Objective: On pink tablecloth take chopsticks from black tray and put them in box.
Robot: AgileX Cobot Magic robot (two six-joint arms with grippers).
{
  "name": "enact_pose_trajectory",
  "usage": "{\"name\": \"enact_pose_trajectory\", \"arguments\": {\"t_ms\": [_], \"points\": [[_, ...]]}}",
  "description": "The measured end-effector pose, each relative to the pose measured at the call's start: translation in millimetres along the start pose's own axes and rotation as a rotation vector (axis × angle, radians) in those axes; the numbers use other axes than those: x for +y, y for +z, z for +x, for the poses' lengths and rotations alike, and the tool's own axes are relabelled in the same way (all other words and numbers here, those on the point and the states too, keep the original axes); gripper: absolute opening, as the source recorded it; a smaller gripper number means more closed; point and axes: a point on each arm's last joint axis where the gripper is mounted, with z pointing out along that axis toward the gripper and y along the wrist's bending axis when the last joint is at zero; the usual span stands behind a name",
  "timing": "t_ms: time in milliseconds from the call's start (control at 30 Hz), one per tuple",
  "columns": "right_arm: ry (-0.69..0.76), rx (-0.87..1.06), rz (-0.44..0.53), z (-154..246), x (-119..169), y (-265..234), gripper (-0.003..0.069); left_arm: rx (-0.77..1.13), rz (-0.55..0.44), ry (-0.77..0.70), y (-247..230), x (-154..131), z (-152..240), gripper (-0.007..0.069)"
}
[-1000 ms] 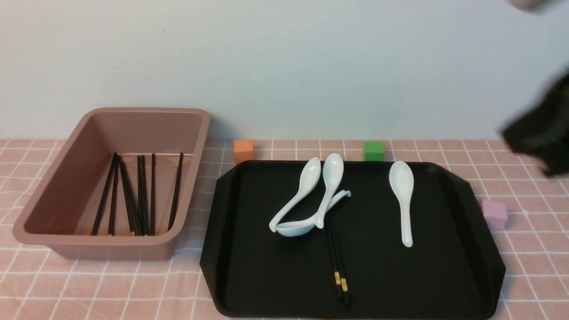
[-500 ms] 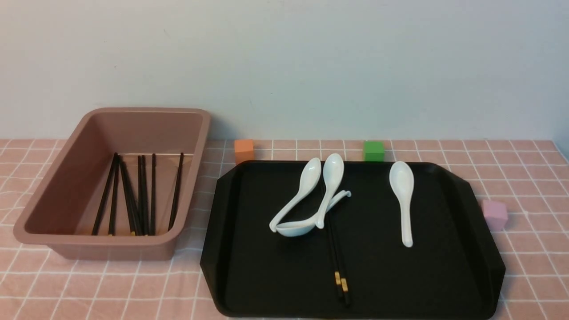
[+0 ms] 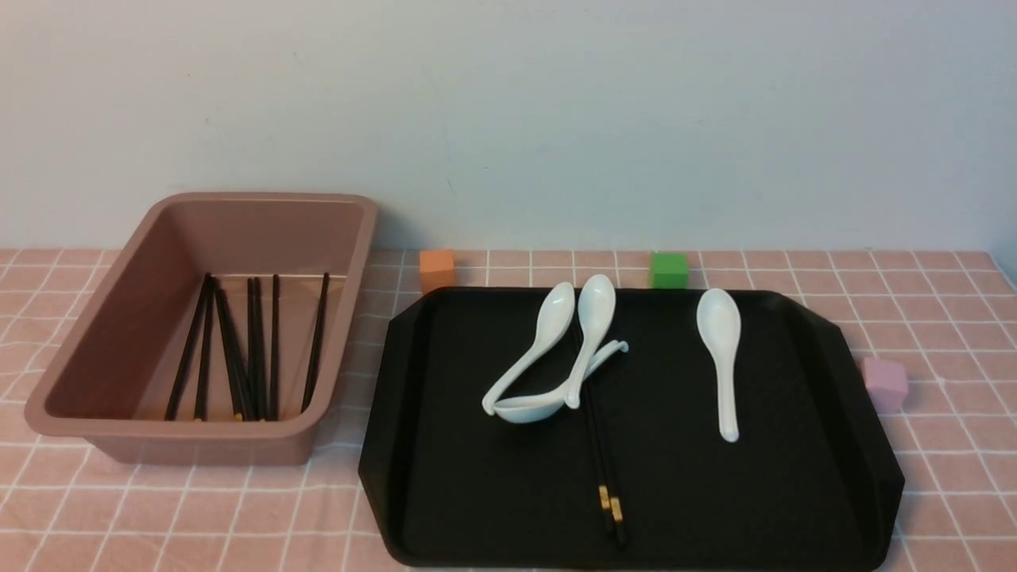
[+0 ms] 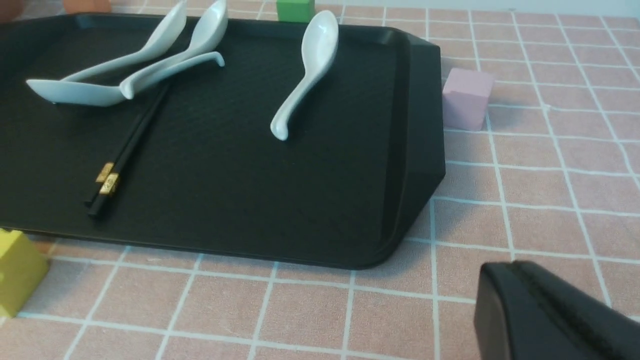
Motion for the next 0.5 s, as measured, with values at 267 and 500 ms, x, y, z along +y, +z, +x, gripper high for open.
{"name": "enact_pose_trajectory", "arguments": {"t_ms": [267, 500], "points": [[0.004, -0.001, -0.002, 0.0, 0.1, 0.0, -0.0008, 0.000, 0.000, 0.000, 0.0, 0.0, 0.0, 0.0238], [0.006, -0.001, -0.002, 0.1, 0.2, 0.1, -0.0003, 0.000, 0.000, 0.000, 0.0, 0.0, 0.0, 0.0238]]}}
